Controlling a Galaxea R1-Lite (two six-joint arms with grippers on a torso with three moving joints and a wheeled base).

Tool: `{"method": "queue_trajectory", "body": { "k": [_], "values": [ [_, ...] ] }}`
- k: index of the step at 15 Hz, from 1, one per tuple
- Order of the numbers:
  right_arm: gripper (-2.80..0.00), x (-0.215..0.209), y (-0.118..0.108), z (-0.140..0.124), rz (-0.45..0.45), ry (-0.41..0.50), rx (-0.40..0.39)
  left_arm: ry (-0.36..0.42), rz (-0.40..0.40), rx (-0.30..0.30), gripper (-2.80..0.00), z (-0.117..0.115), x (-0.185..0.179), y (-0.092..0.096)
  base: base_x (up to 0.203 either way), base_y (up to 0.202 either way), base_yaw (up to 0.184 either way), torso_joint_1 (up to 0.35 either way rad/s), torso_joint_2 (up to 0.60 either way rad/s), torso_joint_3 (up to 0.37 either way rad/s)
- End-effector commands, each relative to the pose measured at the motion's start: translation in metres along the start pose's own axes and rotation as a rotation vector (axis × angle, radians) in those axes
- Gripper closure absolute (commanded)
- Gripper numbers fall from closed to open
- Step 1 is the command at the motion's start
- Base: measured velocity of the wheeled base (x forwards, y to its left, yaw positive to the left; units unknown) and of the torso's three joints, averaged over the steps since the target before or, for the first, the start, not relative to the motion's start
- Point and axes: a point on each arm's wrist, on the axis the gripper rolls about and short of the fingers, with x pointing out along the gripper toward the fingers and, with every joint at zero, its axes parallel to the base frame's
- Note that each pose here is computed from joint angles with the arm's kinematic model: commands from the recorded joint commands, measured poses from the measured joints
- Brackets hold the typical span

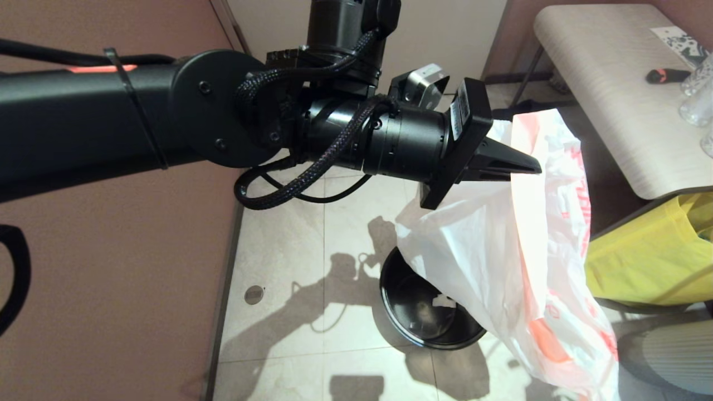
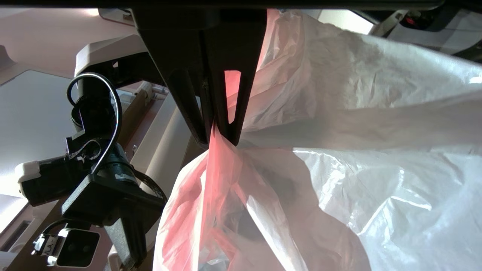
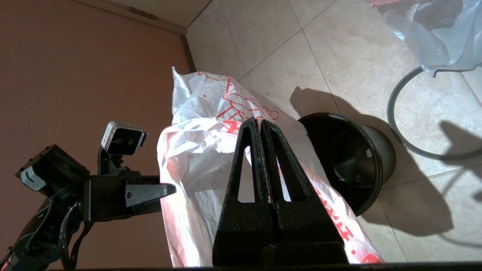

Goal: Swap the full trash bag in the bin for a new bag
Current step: Put the new garbage bag on the trash can

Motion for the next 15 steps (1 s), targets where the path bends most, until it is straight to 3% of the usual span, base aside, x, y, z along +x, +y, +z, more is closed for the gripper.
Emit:
{"method": "queue_trajectory", "body": {
  "k": [1,4,7,9,12,15],
  "values": [
    [0.0,-0.002,0.001,0.002,-0.003,-0.012,0.001,0.01,0.001,-0.012,0.0,-0.003,-0.004,-0.005,0.0,0.0,0.0,0.0,0.0,0.0],
    [0.0,-0.003,0.0,0.003,-0.018,-0.025,0.002,0.007,0.055,-0.061,0.0,-0.001,-0.006,0.008,0.0,0.0,0.0,0.0,0.0,0.0],
    [0.0,-0.001,-0.003,0.002,-0.031,-0.021,0.006,-0.003,0.12,-0.133,0.0,0.004,-0.007,0.039,0.0,0.0,0.0,0.0,0.0,0.0],
    [0.0,0.001,-0.004,0.003,-0.034,-0.023,0.008,0.017,0.186,-0.184,0.0,-0.001,0.004,0.066,0.0,0.0,0.0,0.0,0.0,0.0],
    [0.0,0.005,-0.007,0.002,-0.043,-0.004,0.021,0.064,0.233,-0.234,0.0,-0.013,0.017,0.092,0.0,0.0,0.0,0.0,0.0,0.0],
    [0.0,0.007,-0.01,0.002,-0.052,0.001,0.026,0.127,0.188,-0.194,0.0,-0.032,0.044,0.077,0.0,0.0,0.0,0.0,0.0,0.0]
  ]
}}
